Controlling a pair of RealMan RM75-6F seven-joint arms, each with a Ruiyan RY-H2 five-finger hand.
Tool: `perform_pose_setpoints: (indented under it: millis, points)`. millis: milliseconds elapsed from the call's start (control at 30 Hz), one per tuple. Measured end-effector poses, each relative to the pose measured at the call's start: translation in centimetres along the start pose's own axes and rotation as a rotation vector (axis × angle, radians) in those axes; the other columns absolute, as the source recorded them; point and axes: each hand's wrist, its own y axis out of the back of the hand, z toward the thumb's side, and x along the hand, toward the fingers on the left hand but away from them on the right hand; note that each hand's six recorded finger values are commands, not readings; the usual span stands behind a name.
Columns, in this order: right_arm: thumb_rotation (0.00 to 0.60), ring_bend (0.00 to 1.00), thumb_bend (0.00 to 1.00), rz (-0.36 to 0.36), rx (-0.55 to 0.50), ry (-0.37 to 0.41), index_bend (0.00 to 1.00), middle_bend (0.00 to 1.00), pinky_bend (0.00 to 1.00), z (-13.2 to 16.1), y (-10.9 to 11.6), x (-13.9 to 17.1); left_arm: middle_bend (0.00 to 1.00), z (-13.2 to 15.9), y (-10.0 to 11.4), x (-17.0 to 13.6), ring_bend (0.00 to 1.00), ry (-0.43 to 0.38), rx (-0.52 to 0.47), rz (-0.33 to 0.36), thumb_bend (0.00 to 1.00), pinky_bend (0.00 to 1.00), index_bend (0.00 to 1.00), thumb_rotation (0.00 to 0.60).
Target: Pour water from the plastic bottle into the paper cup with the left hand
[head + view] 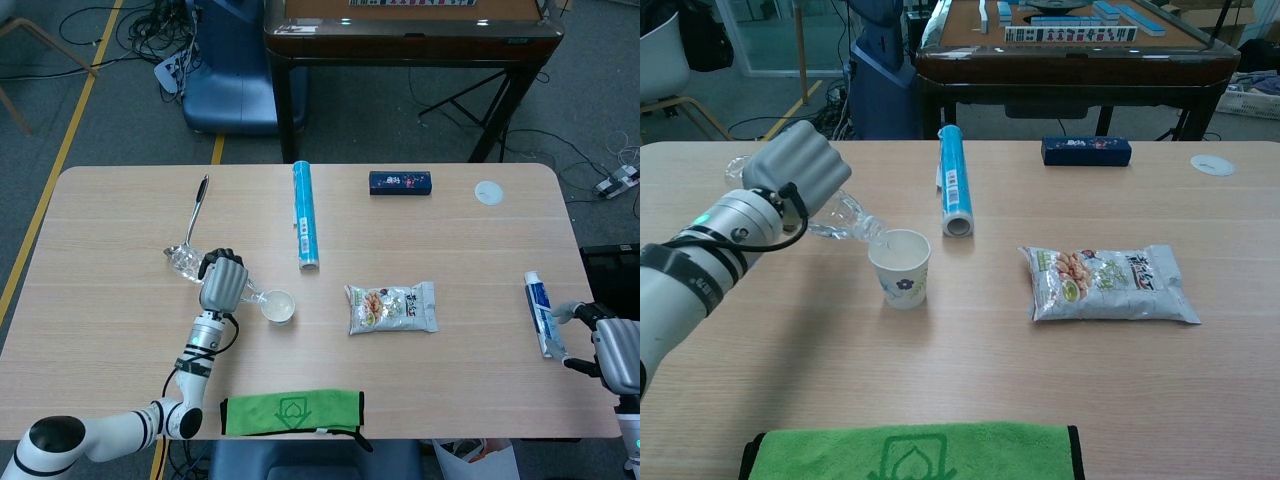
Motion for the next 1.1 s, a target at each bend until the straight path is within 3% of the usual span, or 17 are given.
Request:
perform_pose_setpoints:
  millis: [267,533,800,1100]
  points:
    - [0.6,0.41,0.23,0.003,0.001,0.0,0.45,0.5,0.66,0.0,-0.1,0.0,0.54,0.0,-0.9,-0.6,0.55,0.038,-0.096,-0.093,0.04,0.83,0.54,0.6]
    - [0.6,0.41,0.23,0.008,0.005,-0.004,0.45,0.5,0.66,-0.1,-0.2,0.0,0.54,0.1,-1.3,-1.0,0.55,0.077,-0.262,-0.222,0.04,0.83,0.54,0.6]
    - [0.6,0.41,0.23,0.013,0.008,-0.005,0.45,0.5,0.66,-0.1,-0.4,0.0,0.54,-0.4,-1.3,-1.4,0.55,0.102,-0.372,-0.261,0.04,0.83,0.54,0.6]
    - [0.6,0.41,0.23,0.016,0.011,-0.006,0.45,0.5,0.66,-0.1,-0.5,0.0,0.54,-2.8,-2.4,-1.5,0.55,0.2,-0.55,-0.312,0.04,0.83,0.54,0.6]
